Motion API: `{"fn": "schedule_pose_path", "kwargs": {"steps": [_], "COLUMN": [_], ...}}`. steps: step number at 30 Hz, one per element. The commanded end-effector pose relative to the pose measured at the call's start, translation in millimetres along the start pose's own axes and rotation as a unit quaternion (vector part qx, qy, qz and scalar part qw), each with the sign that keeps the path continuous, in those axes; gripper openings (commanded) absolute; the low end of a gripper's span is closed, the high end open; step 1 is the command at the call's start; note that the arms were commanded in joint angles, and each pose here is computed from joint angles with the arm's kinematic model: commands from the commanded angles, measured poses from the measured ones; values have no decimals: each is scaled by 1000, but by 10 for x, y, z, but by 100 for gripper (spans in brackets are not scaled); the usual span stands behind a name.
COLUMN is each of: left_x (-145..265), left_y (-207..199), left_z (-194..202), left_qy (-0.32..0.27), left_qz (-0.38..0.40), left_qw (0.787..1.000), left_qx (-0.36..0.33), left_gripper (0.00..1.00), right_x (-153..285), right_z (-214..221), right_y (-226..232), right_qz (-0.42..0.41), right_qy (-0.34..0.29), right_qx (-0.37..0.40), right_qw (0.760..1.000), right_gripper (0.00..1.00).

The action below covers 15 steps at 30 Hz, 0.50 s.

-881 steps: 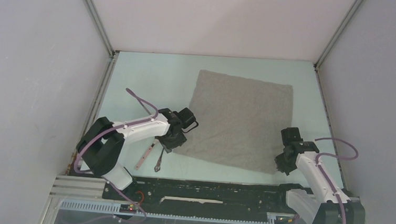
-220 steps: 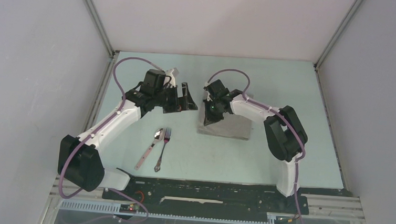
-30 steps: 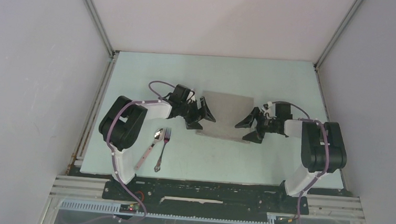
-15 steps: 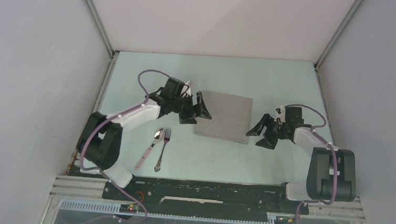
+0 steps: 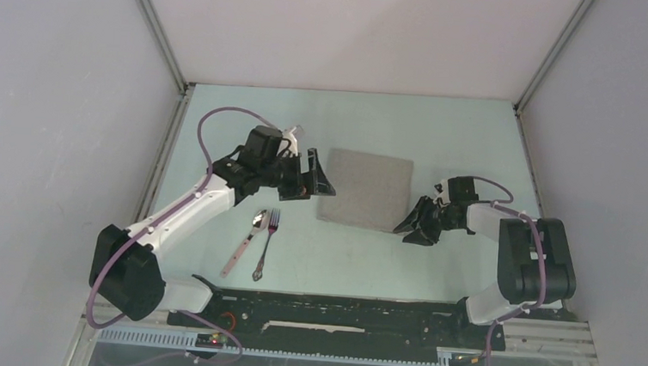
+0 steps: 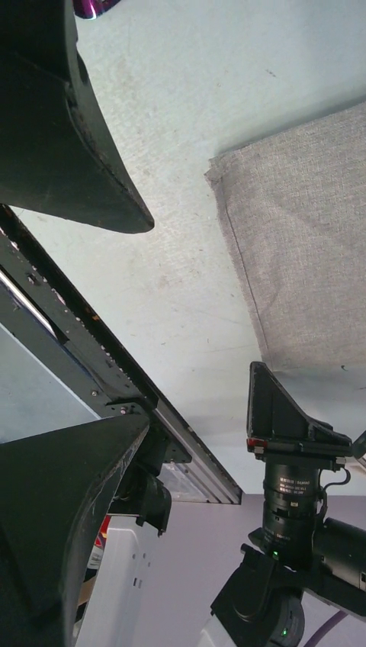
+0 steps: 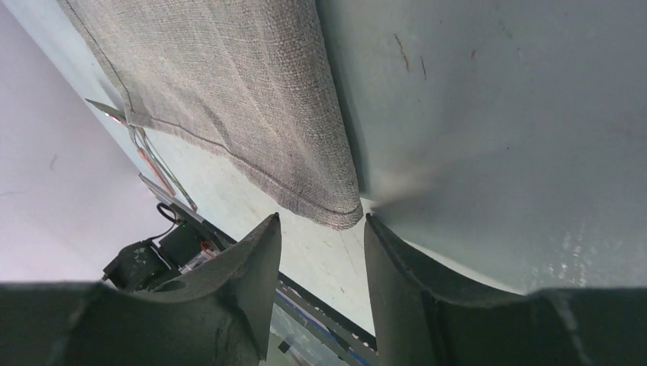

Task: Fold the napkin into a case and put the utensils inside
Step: Rotate the square-folded napkin at the center of the board.

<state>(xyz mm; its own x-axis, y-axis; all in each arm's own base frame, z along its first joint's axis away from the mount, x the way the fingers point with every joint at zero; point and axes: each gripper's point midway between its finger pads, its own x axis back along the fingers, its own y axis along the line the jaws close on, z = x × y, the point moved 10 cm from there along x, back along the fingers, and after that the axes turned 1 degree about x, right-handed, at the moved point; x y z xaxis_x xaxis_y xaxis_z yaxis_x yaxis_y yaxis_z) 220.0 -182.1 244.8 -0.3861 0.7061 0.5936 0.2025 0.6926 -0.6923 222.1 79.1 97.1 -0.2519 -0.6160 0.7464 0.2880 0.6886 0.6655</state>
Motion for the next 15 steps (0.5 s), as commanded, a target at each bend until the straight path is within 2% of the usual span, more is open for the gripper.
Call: {"fn": "schedule_pose_path", "kwargs": {"steps": [1,10,15], "left_x": [50,75,94], "left_y": [-16,-43,-37], "left_z": [15,2,26], "left_qy": [-4,-9,-9], "left_qz": [0,4,6], "left_qw": [1000,1000,1000], "left_qx": [-15,-18,-20], "left_gripper": [96,96,96], "right_x": [-63,-94,-91], "right_z": [-52,-145,-142], "right_y": [-85,-30,-31], "right_qz": [34,48,50], "right_qy": [-19,-23,-17], "right_qx": [-5,-17,-20], "right_qw": [999,998,998], "right_gripper": [51,36,13]}}
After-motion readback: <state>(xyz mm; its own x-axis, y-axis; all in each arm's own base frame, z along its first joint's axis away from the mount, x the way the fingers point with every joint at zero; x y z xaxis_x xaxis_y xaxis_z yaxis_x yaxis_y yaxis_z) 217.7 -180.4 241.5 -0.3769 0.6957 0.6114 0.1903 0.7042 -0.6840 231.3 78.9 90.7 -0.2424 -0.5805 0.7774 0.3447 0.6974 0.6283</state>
